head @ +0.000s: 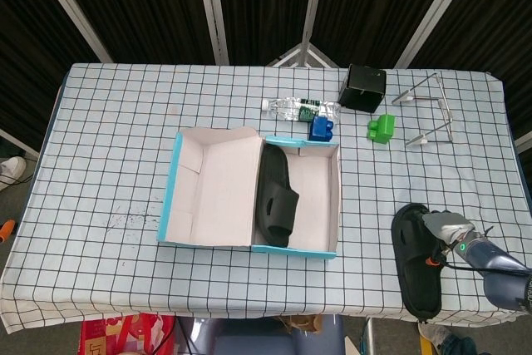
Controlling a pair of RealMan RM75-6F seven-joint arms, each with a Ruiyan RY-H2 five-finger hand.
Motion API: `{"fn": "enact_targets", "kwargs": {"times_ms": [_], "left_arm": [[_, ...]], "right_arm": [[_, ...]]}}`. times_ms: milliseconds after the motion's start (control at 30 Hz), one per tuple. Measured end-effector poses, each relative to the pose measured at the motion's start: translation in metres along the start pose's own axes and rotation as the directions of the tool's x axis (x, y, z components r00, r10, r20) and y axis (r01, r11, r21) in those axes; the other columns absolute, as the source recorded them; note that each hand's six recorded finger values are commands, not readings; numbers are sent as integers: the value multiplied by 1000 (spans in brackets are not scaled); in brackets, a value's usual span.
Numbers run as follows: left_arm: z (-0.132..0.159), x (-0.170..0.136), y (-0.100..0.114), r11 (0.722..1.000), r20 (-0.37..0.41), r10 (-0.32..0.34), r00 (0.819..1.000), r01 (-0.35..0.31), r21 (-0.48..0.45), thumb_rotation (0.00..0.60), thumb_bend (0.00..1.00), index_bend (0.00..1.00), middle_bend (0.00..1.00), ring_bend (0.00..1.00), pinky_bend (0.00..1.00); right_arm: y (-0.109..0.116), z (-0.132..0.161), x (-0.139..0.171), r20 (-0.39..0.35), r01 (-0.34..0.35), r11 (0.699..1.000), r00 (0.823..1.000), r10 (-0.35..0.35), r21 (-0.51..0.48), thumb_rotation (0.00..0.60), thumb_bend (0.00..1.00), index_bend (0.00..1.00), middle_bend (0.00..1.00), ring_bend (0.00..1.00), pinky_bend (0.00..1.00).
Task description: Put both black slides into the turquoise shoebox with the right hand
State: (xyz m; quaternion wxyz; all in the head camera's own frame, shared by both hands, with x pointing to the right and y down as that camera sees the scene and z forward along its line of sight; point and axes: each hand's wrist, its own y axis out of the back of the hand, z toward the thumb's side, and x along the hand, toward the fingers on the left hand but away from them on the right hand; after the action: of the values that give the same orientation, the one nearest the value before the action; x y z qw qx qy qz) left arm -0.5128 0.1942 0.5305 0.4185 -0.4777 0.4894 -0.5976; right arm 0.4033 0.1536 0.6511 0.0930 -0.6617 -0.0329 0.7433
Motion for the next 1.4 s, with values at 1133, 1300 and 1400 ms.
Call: {"fn": "enact_targets", "kwargs": {"times_ms": [1133, 1300, 1400], "left_arm": [[3, 1, -7, 999, 0, -16, 1000, 16, 28, 600, 202, 98, 0, 0, 80], [4, 1, -7, 999, 1, -18, 1000, 18, 29, 600, 202, 98, 0, 0, 80], [4, 1, -7, 999, 3, -17, 1000, 17, 28, 600, 202, 98, 0, 0, 80]], "right_arm": [[14, 7, -17, 32, -74, 993, 997, 71, 95, 600, 237, 123, 164, 88, 0], [15, 5, -14, 52, -106, 987, 994, 101, 117, 600, 237, 123, 164, 88, 0], [17, 5, -12, 65, -119, 985, 992, 112, 125, 600, 237, 123, 164, 88, 0]]}}
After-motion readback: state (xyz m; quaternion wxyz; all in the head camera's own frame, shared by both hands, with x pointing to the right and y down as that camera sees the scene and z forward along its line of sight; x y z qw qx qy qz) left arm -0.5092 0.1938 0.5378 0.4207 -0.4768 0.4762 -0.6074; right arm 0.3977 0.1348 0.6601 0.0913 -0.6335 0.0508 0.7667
